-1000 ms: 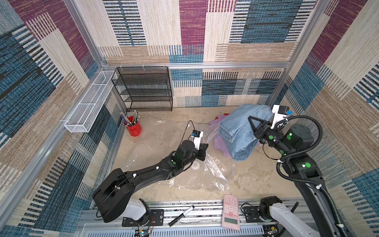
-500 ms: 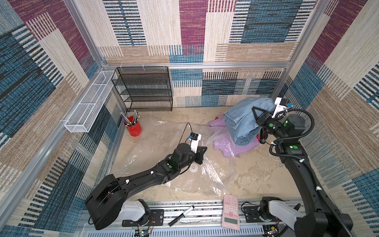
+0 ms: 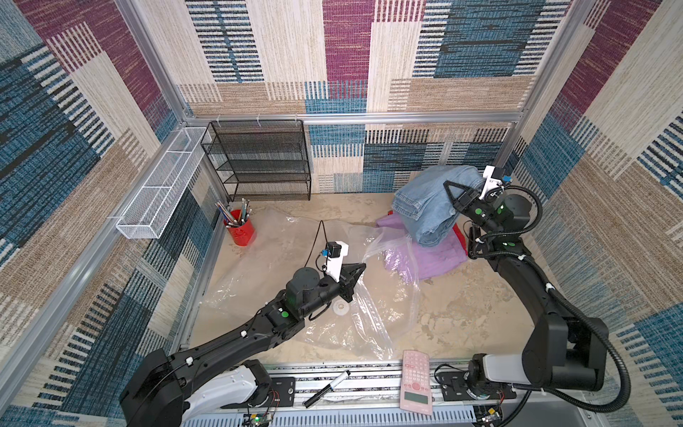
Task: Take the trousers out of the vacuum bag
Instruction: Place the trousers at the center of the board.
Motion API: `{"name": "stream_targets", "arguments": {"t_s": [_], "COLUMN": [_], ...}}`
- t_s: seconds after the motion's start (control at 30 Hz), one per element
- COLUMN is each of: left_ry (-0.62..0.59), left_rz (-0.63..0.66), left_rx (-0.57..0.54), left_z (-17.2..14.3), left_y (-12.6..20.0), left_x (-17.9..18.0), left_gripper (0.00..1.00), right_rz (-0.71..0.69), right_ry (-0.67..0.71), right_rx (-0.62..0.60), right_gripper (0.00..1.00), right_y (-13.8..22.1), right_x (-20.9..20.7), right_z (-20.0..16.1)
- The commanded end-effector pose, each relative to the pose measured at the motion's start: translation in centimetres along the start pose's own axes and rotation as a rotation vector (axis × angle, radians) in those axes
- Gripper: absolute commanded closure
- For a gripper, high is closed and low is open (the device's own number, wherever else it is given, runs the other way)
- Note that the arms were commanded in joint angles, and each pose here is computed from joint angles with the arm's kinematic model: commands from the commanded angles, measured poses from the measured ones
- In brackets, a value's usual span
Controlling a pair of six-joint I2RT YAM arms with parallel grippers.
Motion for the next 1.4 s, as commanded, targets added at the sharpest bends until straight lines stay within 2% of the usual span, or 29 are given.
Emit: {"name": "stream_targets", "arguments": {"t_s": [0.0, 0.43, 0.7, 0.87, 1.13, 1.37], "left_ry": [-0.050, -0.093, -0.120, -0.125, -0.124, -0.124], "left_rz": [-0.019, -0.017, -0.006, -0.002, -0.001, -0.003], "left_rx": [-0.058, -0.157, -0.187, -0.190, -0.181, -0.180], "left_z": [0.8, 2.7, 3.8, 3.9, 3.9, 4.0], "left_y": [0.8, 3.9, 4.1, 3.9, 3.8, 3.8], "left_x": [-0.3, -0.8, -0.9, -0.8, -0.7, -0.7], "left_gripper": [1.00, 1.00, 1.00, 1.00, 1.00, 1.00], "right_rz": [0.147, 0.145, 0.179, 0.145, 0.002, -0.142], "right_ry": [0.060, -0.048, -0.124, -0.170, -0.177, -0.220], "right_rx": [-0.081, -0.041, 0.030, 0.047, 0.097, 0.143], "right_gripper": [1.00, 1.00, 1.00, 1.00, 1.00, 1.00], "right_y": [-0.6, -2.6, -3.6, -1.6, 2.1, 4.8], "right_x": [1.3, -2.9, -3.4, -4.2, -5.8, -9.2], "right_z": [1.4, 0.0, -3.5, -6.4, -10.1, -13.1]}}
Point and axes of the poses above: each gripper's point midway between its finger pads, its own y axis back along the fingers, its own x axis along the line the jaws close on, z = x × y, the point moved 10 cm from there along y, back along the fingers, and after that the axes turned 5 degrees about -y, right-handed, at the moved point
